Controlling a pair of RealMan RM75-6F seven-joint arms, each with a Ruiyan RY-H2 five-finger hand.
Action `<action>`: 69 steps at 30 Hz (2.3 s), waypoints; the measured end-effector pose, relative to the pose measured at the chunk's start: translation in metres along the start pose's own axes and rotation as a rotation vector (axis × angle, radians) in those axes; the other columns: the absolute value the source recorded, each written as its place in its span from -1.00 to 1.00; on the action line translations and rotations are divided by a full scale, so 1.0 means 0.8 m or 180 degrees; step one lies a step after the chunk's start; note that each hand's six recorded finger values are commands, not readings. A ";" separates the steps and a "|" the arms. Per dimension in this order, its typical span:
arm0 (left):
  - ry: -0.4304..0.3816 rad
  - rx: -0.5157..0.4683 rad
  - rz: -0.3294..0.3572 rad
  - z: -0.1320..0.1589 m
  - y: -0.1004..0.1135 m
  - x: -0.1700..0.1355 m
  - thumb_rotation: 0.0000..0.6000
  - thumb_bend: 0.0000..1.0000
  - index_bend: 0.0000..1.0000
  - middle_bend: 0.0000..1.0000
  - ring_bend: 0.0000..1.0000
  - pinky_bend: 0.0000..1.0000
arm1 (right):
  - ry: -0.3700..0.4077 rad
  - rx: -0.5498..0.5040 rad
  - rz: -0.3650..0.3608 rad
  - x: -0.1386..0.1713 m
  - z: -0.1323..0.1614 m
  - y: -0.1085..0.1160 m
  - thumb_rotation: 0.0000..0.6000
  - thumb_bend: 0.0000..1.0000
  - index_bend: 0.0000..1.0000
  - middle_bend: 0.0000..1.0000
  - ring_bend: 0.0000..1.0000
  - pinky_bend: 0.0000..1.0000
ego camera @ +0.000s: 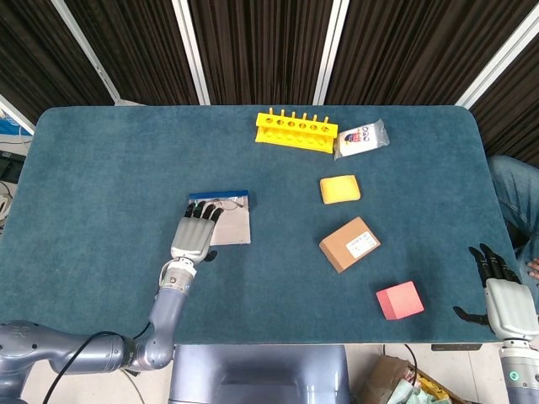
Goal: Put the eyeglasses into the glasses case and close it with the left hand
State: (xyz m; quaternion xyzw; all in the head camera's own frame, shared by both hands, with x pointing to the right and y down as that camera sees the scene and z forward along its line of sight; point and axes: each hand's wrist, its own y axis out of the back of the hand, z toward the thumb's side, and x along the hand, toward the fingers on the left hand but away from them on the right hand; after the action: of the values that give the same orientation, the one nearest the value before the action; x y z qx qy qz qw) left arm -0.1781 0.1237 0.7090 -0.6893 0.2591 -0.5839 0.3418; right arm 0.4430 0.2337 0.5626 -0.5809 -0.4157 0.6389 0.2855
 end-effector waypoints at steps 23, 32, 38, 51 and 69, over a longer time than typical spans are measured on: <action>-0.0037 0.0128 -0.0104 0.004 -0.034 0.003 1.00 -0.53 -0.83 -0.68 -0.84 -0.60 | -0.0022 -0.0009 0.0021 0.000 -0.002 0.000 1.00 -0.64 -0.85 -0.95 -0.80 -0.55; 0.0004 0.0174 -0.0077 0.004 -0.037 0.010 1.00 -0.53 -0.83 -0.68 -0.84 -0.60 | -0.0026 -0.0009 0.0024 0.000 -0.002 0.000 1.00 -0.65 -0.85 -0.95 -0.80 -0.55; 0.0019 0.0185 -0.0062 0.007 -0.038 0.015 1.00 -0.53 -0.83 -0.68 -0.84 -0.60 | -0.0030 -0.0004 0.0024 -0.001 -0.002 0.000 1.00 -0.64 -0.85 -0.95 -0.80 -0.55; 0.0120 0.0208 -0.0055 0.003 -0.042 0.026 1.00 -0.51 -0.77 -0.68 -0.84 -0.60 | -0.0013 0.0006 -0.0001 -0.001 -0.001 0.001 1.00 -0.64 -0.85 -0.95 -0.80 -0.55; 0.0114 0.0189 0.0003 0.007 -0.042 0.031 1.00 -0.36 -0.58 -0.68 -0.84 -0.62 | 0.0032 0.0007 -0.0046 -0.001 0.001 0.002 1.00 -0.64 -0.85 -0.95 -0.80 -0.55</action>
State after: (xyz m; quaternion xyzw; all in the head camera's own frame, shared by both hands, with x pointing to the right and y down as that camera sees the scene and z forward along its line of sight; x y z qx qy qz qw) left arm -0.1693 0.1268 0.7499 -0.6682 0.2481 -0.6033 0.3577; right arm 0.4424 0.2321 0.5617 -0.5808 -0.4177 0.6343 0.2929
